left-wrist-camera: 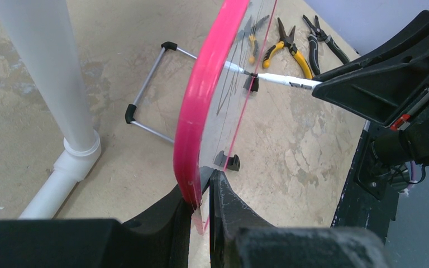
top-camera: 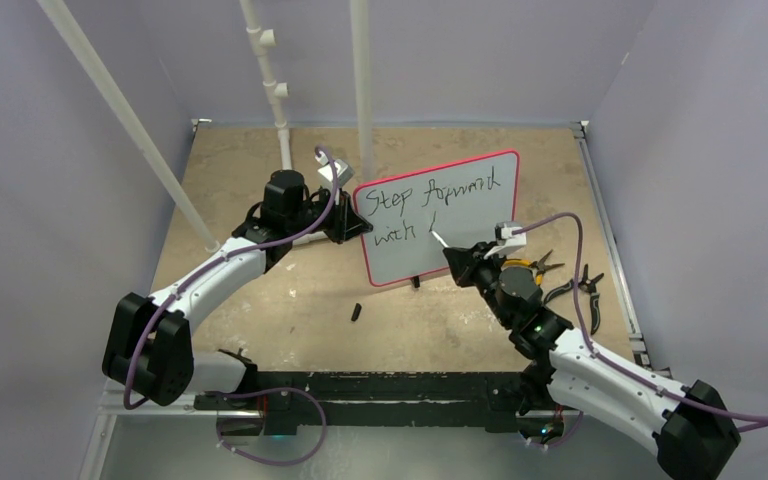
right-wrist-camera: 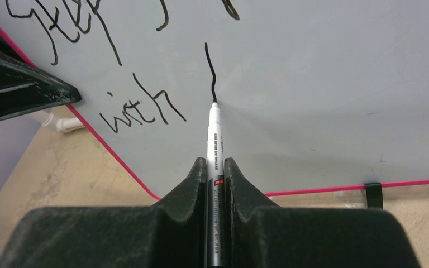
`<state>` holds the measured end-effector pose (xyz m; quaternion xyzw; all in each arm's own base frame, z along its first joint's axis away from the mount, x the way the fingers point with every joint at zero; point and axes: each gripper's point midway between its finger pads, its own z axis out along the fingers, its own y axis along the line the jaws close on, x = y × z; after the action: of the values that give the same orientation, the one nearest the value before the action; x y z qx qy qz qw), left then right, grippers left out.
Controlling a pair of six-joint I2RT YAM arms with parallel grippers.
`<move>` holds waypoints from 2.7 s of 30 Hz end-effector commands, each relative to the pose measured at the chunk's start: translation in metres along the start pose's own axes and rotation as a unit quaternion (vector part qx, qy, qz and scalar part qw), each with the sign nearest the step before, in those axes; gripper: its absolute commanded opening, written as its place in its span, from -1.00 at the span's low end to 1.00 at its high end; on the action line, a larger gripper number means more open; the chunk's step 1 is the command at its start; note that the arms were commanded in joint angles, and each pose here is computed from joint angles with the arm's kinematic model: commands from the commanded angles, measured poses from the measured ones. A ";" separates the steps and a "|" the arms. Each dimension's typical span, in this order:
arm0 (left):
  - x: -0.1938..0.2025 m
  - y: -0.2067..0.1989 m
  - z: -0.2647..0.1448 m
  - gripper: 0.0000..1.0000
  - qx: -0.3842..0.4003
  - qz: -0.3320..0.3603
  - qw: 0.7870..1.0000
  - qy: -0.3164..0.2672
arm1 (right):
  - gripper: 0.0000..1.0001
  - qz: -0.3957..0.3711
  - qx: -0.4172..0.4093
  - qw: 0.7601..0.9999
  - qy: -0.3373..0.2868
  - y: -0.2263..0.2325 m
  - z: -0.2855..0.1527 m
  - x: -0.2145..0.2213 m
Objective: Write a sentence on the whiteboard
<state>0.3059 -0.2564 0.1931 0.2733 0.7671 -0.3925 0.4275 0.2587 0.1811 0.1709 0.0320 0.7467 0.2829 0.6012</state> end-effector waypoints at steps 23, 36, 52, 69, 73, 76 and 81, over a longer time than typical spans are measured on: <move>0.024 0.005 0.001 -1.00 -0.021 -0.020 0.999 0.039 | -1.00 0.006 0.014 0.998 -0.068 0.001 0.004 -0.035; 0.023 0.005 0.001 -1.00 -0.020 -0.019 0.999 0.038 | -1.00 0.009 0.044 0.998 -0.050 -0.012 0.002 -0.023; 0.022 0.004 0.000 -1.00 -0.020 -0.019 0.999 0.037 | -1.00 0.015 0.043 0.999 -0.011 -0.019 -0.003 0.003; 0.022 0.005 0.000 -1.00 -0.021 -0.018 0.999 0.036 | -1.00 0.017 0.034 0.997 -0.060 -0.011 -0.006 -0.028; 0.023 0.005 0.001 -1.00 -0.021 -0.019 0.999 0.038 | -1.00 0.016 0.036 0.997 -0.071 -0.011 -0.004 -0.033; 0.023 0.005 0.001 -1.00 -0.021 -0.019 0.999 0.038 | -1.00 0.016 0.037 0.996 -0.076 -0.011 -0.004 -0.035; 0.024 0.006 0.001 -1.00 -0.022 -0.019 0.999 0.039 | -1.00 0.016 0.046 0.995 -0.086 -0.014 -0.007 -0.040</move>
<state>0.3055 -0.2564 0.1927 0.2729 0.7681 -0.3917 0.4269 0.2625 0.1581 0.1740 0.0767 0.7318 0.2546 0.6275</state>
